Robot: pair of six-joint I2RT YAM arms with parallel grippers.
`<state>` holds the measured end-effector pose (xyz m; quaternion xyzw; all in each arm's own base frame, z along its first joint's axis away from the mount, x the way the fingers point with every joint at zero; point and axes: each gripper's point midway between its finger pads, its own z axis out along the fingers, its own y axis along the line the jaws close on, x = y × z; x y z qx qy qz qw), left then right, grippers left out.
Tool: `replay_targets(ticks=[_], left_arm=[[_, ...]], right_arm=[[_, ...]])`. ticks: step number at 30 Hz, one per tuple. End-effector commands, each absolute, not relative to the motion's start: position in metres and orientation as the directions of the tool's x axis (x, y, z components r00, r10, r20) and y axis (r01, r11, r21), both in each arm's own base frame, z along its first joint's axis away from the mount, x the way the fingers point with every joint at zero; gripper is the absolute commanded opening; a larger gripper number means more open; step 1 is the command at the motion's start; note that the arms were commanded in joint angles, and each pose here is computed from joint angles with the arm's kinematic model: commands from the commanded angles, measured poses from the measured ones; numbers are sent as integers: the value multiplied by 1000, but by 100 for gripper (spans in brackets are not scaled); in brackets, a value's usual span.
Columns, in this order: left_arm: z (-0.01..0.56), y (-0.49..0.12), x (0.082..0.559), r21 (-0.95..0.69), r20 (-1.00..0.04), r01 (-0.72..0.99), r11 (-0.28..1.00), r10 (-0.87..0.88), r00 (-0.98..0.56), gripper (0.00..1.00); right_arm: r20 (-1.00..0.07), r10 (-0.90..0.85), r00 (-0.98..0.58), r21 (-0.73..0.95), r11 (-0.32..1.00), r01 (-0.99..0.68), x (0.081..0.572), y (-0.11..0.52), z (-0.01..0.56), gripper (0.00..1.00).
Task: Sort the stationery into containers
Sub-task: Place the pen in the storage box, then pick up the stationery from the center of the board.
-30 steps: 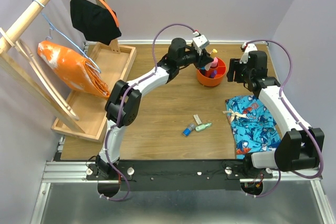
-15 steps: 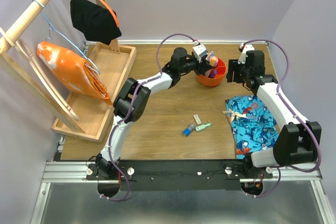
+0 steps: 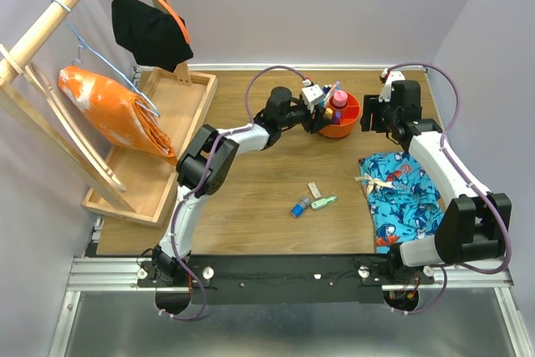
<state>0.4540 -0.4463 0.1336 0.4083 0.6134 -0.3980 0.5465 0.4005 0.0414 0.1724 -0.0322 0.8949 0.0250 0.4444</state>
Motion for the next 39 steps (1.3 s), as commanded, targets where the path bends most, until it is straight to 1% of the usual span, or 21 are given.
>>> replay_targets(ticks=[1, 3, 4, 6, 7, 9, 10, 13, 14, 16, 17, 20, 21, 22, 24, 26, 30, 35, 37, 38, 39], left_arm=[[205, -432, 453, 90, -996, 919, 384, 59, 73, 62], [207, -424, 444, 79, -995, 920, 383, 84, 51, 64], [228, -419, 437, 106, -994, 917, 383, 76, 83, 64], [221, -408, 423, 91, -992, 922, 377, 119, 50, 65], [239, -402, 414, 108, -991, 922, 372, 116, 69, 66], [221, -389, 395, 80, -980, 932, 353, 196, 10, 66], [232, -382, 384, 87, -978, 936, 341, 209, 15, 66], [207, -354, 352, 51, -936, 947, 317, 345, -65, 66], [191, -342, 337, 4, -904, 949, 315, 407, -131, 66], [175, -325, 322, -20, -859, 947, 321, 480, -180, 66], [159, -313, 309, -73, -806, 939, 335, 535, -253, 66], [134, -292, 295, -128, -709, 915, 382, 610, -354, 69], [130, -288, 292, -150, -692, 900, 408, 607, -391, 69], [131, -286, 288, -189, -687, 879, 438, 580, -437, 69], [129, -282, 282, -276, -691, 848, 453, 520, -502, 69], [130, -280, 279, -309, -705, 835, 456, 479, -523, 70], [114, -265, 263, -308, -661, 838, 451, 532, -530, 71], [115, -271, 267, -298, -625, 827, 476, 558, -546, 69], [121, -279, 274, -282, -637, 847, 450, 572, -516, 69], [119, -280, 272, -294, -625, 849, 438, 584, -518, 69], [122, -281, 274, -300, -624, 847, 440, 581, -523, 69]], right_arm=[[-812, -28, -583, 20, 997, -75, 407, 41, 181, 72], [-812, -25, -583, 39, 995, -97, 405, 45, 182, 72], [-813, -26, -582, 43, 994, -104, 404, 47, 182, 72], [-808, -23, -588, 54, 992, -113, 401, 49, 179, 72], [-804, -22, -594, 60, 991, -119, 399, 51, 178, 72], [-792, -30, -610, 82, 985, -155, 393, 58, 172, 72], [-783, -39, -621, 87, 981, -172, 389, 60, 169, 72], [-752, -97, -652, 110, 957, -269, 375, 72, 160, 72], [-746, -106, -657, 135, 942, -306, 371, 79, 160, 72], [-735, -122, -667, 155, 927, -341, 365, 85, 161, 72], [-738, -130, -662, 169, 915, -367, 361, 90, 165, 72], [-746, -208, -632, 170, 859, -483, 347, 101, 177, 71], [-756, -306, -578, 118, 805, -581, 341, 108, 180, 70], [-736, -353, -578, 127, 767, -629, 327, 114, 180, 69], [-745, -470, -474, 60, 661, -748, 315, 128, 190, 69], [-716, -535, -448, 66, 587, -807, 298, 131, 184, 69], [-688, -635, -352, 43, 448, -893, 275, 133, 164, 68], [-754, -544, -368, 63, 498, -865, 285, 147, 177, 66], [-760, -561, -327, 42, 461, -887, 277, 153, 179, 64], [-750, -594, -290, -12, 452, -892, 273, 150, 179, 64], [-737, -638, -221, -65, 392, -918, 267, 157, 175, 63]])
